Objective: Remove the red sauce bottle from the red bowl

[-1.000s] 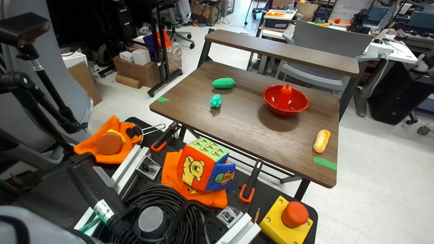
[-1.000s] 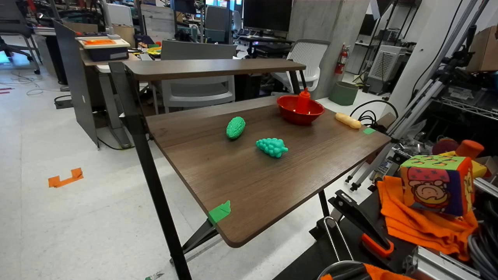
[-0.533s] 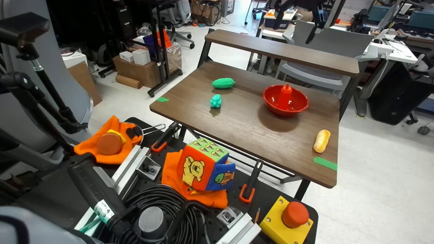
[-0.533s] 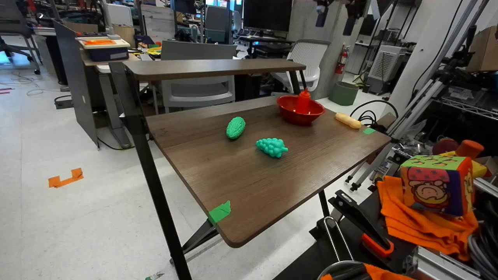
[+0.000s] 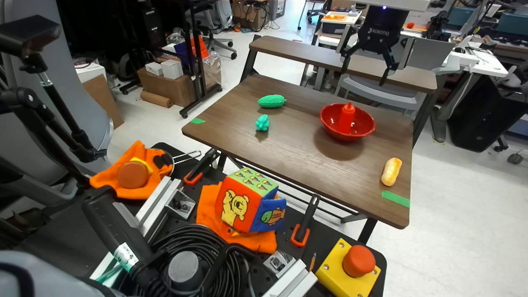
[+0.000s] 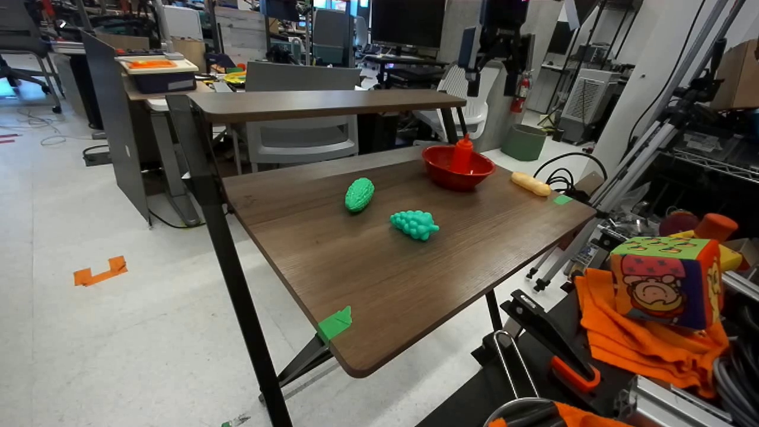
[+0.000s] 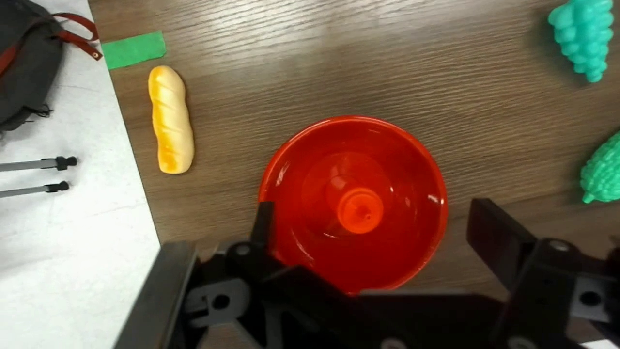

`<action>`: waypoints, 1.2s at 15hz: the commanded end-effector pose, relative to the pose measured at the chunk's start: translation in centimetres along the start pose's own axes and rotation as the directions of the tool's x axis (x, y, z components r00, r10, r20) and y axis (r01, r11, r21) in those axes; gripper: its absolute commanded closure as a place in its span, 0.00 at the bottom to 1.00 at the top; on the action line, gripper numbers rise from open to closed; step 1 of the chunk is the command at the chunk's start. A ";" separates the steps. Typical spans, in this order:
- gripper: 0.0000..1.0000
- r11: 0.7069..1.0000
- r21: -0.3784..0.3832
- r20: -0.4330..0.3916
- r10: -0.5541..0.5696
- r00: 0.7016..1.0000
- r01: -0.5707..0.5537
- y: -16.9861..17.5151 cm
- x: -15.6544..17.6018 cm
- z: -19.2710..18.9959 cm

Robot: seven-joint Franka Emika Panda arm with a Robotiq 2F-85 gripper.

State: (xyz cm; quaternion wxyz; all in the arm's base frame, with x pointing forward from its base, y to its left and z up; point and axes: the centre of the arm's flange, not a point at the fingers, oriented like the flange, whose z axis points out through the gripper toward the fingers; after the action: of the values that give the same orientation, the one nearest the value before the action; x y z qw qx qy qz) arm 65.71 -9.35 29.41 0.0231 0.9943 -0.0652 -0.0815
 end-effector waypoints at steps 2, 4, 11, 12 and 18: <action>0.00 0.998 -0.057 0.045 -0.025 0.999 0.028 -0.7 3.1 2.0; 0.00 0.996 -0.078 0.063 -0.042 0.997 0.047 -1.3 3.5 3.2; 0.00 0.986 -0.146 0.141 -0.064 0.988 0.085 -3.3 5.0 7.1; 0.00 0.984 -0.157 0.145 -0.060 0.988 0.083 -3.5 5.3 7.5; 0.00 0.976 -0.209 0.167 -0.023 0.986 0.058 -4.2 6.8 9.7</action>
State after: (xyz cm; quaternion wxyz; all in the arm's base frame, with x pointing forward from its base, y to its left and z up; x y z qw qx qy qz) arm 69.29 -6.60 19.11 0.1003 0.9815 -0.0302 -0.1602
